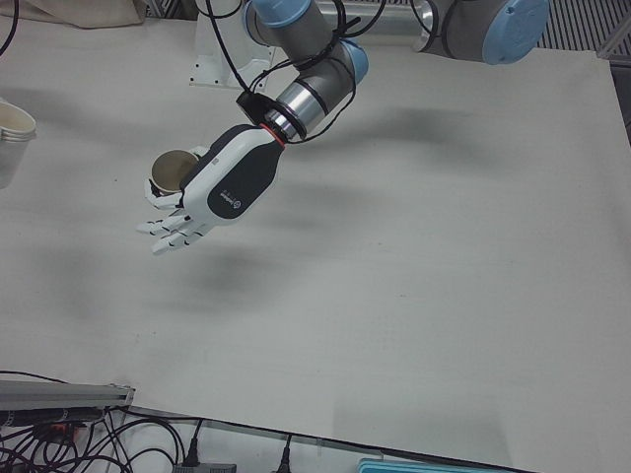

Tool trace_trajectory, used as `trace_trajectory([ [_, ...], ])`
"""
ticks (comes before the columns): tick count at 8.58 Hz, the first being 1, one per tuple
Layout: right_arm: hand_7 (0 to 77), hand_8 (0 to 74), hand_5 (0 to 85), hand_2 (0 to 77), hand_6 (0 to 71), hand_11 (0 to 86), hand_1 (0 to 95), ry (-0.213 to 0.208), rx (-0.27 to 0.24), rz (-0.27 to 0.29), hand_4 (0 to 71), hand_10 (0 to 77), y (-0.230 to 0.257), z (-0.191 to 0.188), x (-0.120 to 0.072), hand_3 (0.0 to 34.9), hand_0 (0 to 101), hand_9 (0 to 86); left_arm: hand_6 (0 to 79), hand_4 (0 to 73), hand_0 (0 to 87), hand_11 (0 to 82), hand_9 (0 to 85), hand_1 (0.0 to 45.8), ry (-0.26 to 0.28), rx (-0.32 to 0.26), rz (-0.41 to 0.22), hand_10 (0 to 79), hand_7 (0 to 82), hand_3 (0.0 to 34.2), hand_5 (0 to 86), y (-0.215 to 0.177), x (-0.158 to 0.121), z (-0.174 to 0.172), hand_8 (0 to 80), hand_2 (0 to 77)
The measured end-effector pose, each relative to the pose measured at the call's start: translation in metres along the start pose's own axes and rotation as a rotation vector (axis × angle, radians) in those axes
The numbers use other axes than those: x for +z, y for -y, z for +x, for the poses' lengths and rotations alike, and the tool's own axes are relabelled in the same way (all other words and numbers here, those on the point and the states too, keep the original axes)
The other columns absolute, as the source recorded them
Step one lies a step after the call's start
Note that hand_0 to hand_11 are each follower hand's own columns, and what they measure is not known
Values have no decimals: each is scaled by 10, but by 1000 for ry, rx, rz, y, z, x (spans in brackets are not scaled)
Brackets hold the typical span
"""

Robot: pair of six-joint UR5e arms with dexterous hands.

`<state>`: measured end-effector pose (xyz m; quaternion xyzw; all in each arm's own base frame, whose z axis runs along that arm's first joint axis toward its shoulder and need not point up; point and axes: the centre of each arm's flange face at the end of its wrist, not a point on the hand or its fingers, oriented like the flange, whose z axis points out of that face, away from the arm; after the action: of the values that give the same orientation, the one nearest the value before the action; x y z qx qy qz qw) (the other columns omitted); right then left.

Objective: Pour water

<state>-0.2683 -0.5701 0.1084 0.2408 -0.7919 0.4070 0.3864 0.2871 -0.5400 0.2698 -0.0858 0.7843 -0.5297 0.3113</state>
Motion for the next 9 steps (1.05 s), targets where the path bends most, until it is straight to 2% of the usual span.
trace_trajectory([
  [1, 687, 322, 649, 349, 545, 535, 98, -7, -12, 12, 289, 355, -3, 6, 2, 0, 797, 436, 224, 507, 802, 147, 98, 235, 11, 50, -19, 76, 218, 0, 371, -11, -9, 6, 93, 284],
  [3, 687, 322, 649, 349, 545, 535, 98, -10, -13, 16, 289, 355, -15, 13, 4, 0, 794, 436, 224, 507, 805, 147, 98, 235, 60, 162, -52, 76, 218, 0, 371, -25, -18, 1, 104, 284],
  [4, 693, 322, 649, 349, 535, 529, 98, -8, -6, 9, 295, 349, -27, 15, 5, 0, 796, 436, 224, 507, 805, 147, 98, 235, 79, 195, -58, 76, 218, 0, 371, -27, -17, -6, 104, 284],
  [7, 704, 311, 660, 349, 502, 518, 98, -10, 5, -5, 295, 333, -73, 32, 3, 0, 796, 420, 235, 507, 806, 147, 98, 235, 126, 214, -60, 76, 218, 0, 371, -29, -13, -29, 104, 284],
  [8, 704, 311, 660, 349, 502, 518, 98, 1, 14, 7, 295, 333, -66, 35, -9, 0, 796, 420, 235, 507, 804, 147, 98, 235, 119, 202, -69, 76, 218, 0, 371, -27, -14, -29, 104, 284],
  [9, 660, 295, 660, 349, 436, 518, 98, 26, 89, 59, 295, 333, -26, 49, -42, 0, 794, 409, 207, 507, 802, 158, 104, 235, 110, 156, -68, 76, 202, 0, 371, -4, -27, -33, 104, 284],
])
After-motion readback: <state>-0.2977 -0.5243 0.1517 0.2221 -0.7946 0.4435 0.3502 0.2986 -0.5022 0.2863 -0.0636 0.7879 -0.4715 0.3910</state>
